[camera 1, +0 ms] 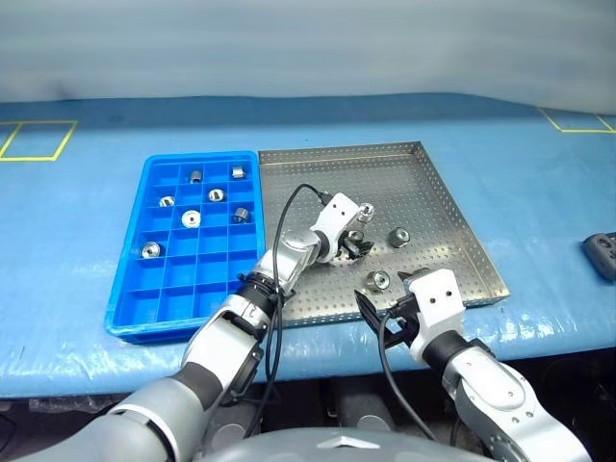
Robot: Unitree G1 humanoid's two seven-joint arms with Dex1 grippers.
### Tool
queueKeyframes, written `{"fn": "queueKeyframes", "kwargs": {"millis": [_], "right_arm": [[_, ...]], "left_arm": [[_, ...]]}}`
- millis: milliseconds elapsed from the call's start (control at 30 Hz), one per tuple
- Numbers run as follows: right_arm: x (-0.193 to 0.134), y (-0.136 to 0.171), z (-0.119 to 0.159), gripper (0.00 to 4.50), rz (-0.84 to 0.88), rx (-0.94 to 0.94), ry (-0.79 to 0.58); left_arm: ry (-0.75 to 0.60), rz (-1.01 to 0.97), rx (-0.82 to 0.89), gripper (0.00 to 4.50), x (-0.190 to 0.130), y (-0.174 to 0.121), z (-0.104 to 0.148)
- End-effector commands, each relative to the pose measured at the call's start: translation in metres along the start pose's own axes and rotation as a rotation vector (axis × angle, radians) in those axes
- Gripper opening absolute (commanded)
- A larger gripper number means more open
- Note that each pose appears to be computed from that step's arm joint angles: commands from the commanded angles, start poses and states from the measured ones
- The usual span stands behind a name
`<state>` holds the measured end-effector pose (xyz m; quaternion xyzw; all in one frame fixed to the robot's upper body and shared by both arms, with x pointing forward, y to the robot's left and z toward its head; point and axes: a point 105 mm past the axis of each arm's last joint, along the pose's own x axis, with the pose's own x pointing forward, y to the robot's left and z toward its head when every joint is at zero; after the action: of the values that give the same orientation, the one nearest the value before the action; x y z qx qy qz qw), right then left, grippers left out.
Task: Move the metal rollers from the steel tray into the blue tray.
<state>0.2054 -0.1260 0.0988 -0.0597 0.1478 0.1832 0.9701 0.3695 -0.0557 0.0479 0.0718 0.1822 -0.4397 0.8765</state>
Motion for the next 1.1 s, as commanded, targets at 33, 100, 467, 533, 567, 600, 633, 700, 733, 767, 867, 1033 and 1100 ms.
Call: {"fn": "queueKeyframes", "kwargs": {"millis": [33, 100, 467, 533, 567, 600, 633, 700, 733, 767, 867, 1033, 1100], "right_arm": [[-0.001, 0.002, 0.013, 4.5, 0.011, -0.014, -0.059], [0.0, 0.003, 0.014, 4.5, 0.022, -0.015, -0.062], [0.017, 0.019, 0.032, 4.5, 0.159, -0.068, -0.115], [0.023, 0.025, 0.038, 4.5, 0.205, -0.09, -0.129], [0.026, 0.028, 0.04, 4.5, 0.229, -0.102, -0.133], [0.029, 0.032, 0.043, 4.5, 0.258, -0.114, -0.14], [0.032, 0.036, 0.046, 4.5, 0.289, -0.126, -0.147], [0.036, 0.04, 0.05, 4.5, 0.325, -0.141, -0.153], [0.04, 0.046, 0.052, 4.5, 0.363, -0.157, -0.157], [0.044, 0.051, 0.054, 4.5, 0.4, -0.173, -0.16], [0.051, 0.065, 0.056, 4.5, 0.501, -0.215, -0.158], [0.058, 0.076, 0.055, 4.5, 0.571, -0.238, -0.151], [0.06, 0.078, 0.055, 4.5, 0.588, -0.232, -0.153]], "left_arm": [[-0.071, -0.074, -0.018, 3.24, 0.004, -0.019, 0.02], [-0.09, -0.098, -0.045, 2.52, 0.001, -0.021, 0.024], [-0.275, -0.013, -0.099, 1.78, -0.057, 0.007, 0.058], [-0.308, 0.044, -0.087, 1.78, -0.074, 0.018, 0.06], [-0.322, 0.071, -0.082, 1.78, -0.083, 0.022, 0.061], [-0.338, 0.107, -0.072, 1.78, -0.094, 0.029, 0.062], [-0.35, 0.139, -0.058, 1.78, -0.106, 0.035, 0.062], [-0.36, 0.17, -0.035, 1.78, -0.121, 0.039, 0.062], [-0.357, 0.192, 0.011, 1.78, -0.132, 0.042, 0.06], [-0.349, 0.215, 0.041, 1.78, -0.141, 0.044, 0.057], [-0.321, 0.294, 0.075, 1.78, -0.167, 0.053, 0.047], [-0.274, 0.426, 0.12, 1.78, -0.198, 0.065, 0.035], [-0.254, 0.48, 0.14, 1.78, -0.21, 0.068, 0.03]]}}
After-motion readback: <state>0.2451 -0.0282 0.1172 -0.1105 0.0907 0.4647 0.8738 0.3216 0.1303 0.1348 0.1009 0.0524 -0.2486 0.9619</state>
